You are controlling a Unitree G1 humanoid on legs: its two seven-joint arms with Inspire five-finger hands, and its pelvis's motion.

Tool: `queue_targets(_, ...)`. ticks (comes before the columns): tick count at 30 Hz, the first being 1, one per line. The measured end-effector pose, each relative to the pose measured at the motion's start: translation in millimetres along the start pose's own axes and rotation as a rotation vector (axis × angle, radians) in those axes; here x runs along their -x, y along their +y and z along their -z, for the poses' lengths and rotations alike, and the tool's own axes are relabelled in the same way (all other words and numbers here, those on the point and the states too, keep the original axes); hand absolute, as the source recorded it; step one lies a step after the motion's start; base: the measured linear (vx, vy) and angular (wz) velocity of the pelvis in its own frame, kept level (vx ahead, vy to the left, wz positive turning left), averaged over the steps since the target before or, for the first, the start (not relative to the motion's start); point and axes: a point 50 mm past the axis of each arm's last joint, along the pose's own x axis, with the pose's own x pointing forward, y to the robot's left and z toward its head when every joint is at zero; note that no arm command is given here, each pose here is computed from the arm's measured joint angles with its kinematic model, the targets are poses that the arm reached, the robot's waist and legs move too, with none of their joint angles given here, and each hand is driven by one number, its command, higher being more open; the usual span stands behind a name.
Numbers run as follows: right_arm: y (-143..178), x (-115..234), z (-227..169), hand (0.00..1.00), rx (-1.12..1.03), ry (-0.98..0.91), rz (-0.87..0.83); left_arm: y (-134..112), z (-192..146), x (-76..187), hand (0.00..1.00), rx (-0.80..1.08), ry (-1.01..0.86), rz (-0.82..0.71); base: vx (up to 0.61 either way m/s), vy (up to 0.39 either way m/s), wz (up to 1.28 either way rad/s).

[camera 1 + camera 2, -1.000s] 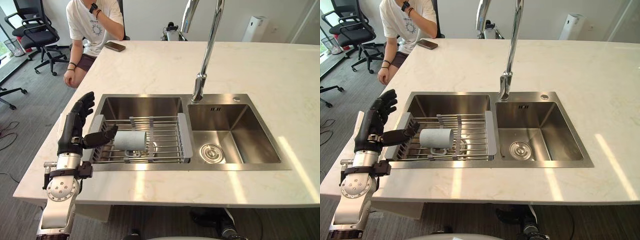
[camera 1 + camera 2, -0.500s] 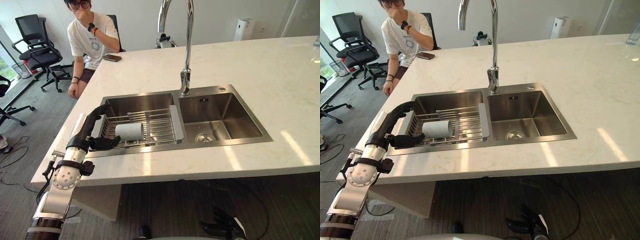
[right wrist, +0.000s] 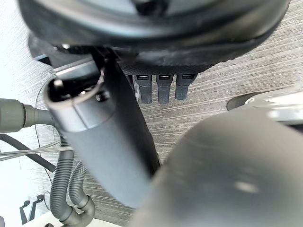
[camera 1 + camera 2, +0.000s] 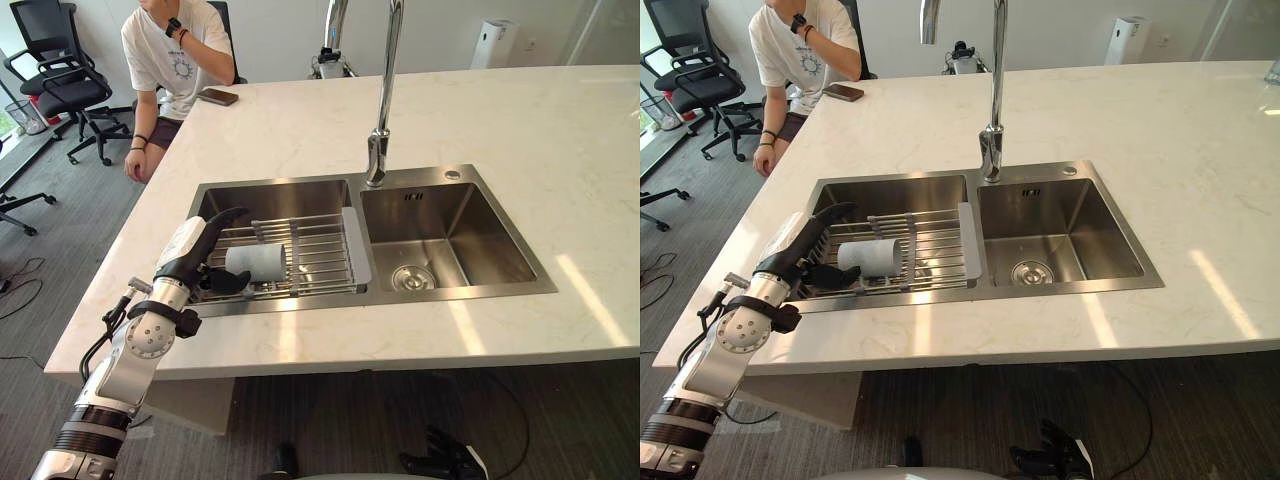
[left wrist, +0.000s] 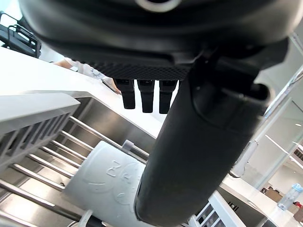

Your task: Walk over to the sink, pick up the cup, carry it to the dishwasher, place the cup inside the dishwasher, then close the dishwasher door

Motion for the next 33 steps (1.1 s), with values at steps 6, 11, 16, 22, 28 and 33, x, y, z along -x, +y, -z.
queue_targets(6,6.3,-6.0,-12.5,0.9,0.003,-0.034,-0.018,1.9,-12.7,-11.5,0.9,-0.058,-0.054,0.002,0.0,-0.005,0.0)
queue_targets(11,8.8,-6.4,-12.7,0.9,0.0,-0.034,-0.019,0.6,-17.9,-15.5,0.9,-0.128,-0.082,0.033,0.0,0.0,0.0)
queue_targets(16,13.6,-7.1,-13.6,0.9,0.007,-0.036,-0.033,-3.8,-12.2,-16.8,0.9,-0.17,-0.061,0.073,0.0,0.0,0.0)
queue_targets(22,14.3,-8.0,-15.5,0.9,0.009,-0.039,-0.036,-3.8,2.0,-17.6,0.9,-0.191,0.002,0.092,0.02,-0.021,0.0)
queue_targets(28,18.5,-11.1,-22.4,0.9,0.014,-0.055,-0.049,-7.6,5.3,-16.9,0.9,-0.248,0.017,0.132,0.0,0.0,0.0)
queue_targets(33,19.6,-11.5,-22.3,0.9,0.013,-0.048,-0.052,-8.6,6.2,-16.6,0.9,-0.285,0.018,0.155,0.0,0.0,0.0)
